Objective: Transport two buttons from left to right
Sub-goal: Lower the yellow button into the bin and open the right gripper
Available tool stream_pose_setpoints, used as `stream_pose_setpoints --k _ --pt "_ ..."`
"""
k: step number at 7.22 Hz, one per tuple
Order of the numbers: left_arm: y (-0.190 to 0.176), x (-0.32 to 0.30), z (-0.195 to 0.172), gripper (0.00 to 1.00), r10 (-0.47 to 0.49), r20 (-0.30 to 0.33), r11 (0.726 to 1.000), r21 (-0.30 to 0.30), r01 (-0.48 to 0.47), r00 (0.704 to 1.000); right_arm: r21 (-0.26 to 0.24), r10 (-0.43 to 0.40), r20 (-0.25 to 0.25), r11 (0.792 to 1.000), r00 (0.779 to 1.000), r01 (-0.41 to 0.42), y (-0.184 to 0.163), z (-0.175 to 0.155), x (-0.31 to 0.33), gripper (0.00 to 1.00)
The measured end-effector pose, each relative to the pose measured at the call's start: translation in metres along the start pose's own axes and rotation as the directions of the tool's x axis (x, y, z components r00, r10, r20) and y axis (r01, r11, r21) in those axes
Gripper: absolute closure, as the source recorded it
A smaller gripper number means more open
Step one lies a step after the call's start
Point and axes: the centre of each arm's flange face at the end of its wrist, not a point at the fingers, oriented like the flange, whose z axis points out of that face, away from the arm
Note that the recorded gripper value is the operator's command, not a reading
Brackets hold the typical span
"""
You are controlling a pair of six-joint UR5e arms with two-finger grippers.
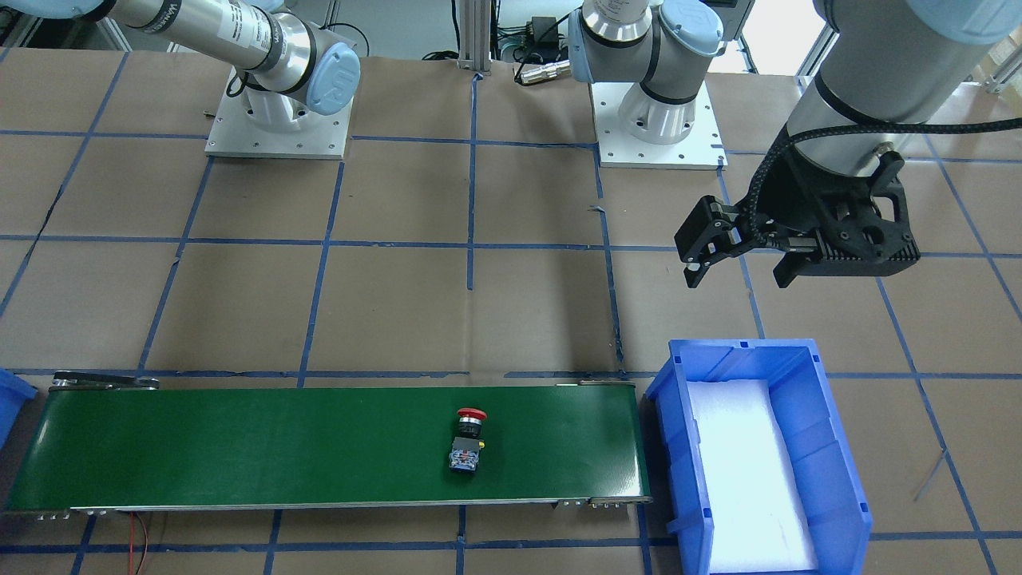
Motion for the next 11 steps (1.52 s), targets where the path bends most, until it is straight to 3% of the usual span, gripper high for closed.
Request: stream_pose_setpoints --k 1,2,3,8,11 --pt "0.000 0.000 0.000 0.00 0.000 0.001 1.000 -0.001 0.000 1.000 0.000 0.000 -0.001 1.000 1.000 0.000 0.000 0.005 0.000 0.81" --pt "0.000 0.000 0.000 0.00 0.001 0.000 1.000 -0.001 -0.001 1.000 0.000 0.001 0.000 1.000 1.000 -0.001 0.001 0.009 -0.001 0.34" --pt "0.000 0.000 0.000 0.00 0.001 -0.001 1.000 -0.001 -0.001 1.000 0.003 0.002 0.003 1.000 1.000 -0.002 0.001 0.010 -0.001 0.26" --pt "0.000 0.000 0.001 0.00 0.001 -0.001 1.000 -0.001 -0.001 1.000 0.040 -0.002 0.012 0.999 1.000 0.002 -0.001 -0.007 -0.005 0.26" --pt "0.000 0.000 0.001 0.00 -0.002 -0.001 1.000 -0.001 0.002 1.000 0.078 -0.027 -0.042 0.996 0.999 0.030 0.009 -0.077 -0.025 0.26"
